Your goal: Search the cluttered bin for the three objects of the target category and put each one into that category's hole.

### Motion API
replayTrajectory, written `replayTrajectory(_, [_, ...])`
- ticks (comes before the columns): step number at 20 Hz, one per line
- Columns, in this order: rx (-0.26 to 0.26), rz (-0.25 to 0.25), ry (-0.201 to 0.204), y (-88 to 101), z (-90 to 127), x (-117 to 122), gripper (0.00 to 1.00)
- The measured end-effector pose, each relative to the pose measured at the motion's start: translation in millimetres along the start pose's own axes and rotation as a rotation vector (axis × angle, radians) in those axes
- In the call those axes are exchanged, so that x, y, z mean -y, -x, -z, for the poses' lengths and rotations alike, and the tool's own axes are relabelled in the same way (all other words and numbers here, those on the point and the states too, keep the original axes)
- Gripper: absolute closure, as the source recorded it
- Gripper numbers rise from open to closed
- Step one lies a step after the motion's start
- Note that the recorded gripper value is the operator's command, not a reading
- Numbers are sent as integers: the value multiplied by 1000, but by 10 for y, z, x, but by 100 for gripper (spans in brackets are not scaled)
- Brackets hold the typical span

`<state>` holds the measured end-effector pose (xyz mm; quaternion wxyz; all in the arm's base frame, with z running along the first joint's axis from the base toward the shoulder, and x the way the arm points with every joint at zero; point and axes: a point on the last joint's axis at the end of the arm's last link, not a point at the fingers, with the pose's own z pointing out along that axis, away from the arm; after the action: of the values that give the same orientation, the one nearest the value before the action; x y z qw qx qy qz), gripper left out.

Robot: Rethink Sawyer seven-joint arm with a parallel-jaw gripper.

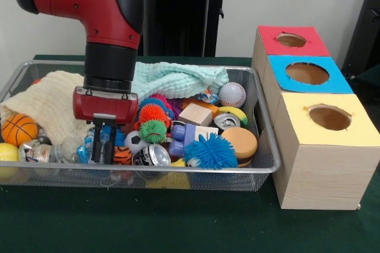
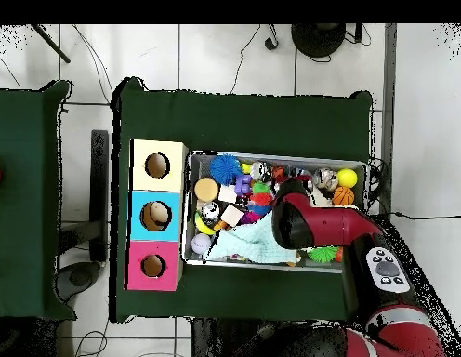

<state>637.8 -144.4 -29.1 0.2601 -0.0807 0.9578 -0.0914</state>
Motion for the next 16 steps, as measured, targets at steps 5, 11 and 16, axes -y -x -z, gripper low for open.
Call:
replayTrajectory(5, [-10,1,0,-7,0,1,100])
replayTrajectory(11, [-9,2,0,1,2,-1,100])
replayTrajectory(16, [-11,9,-9,89,68,30,100])
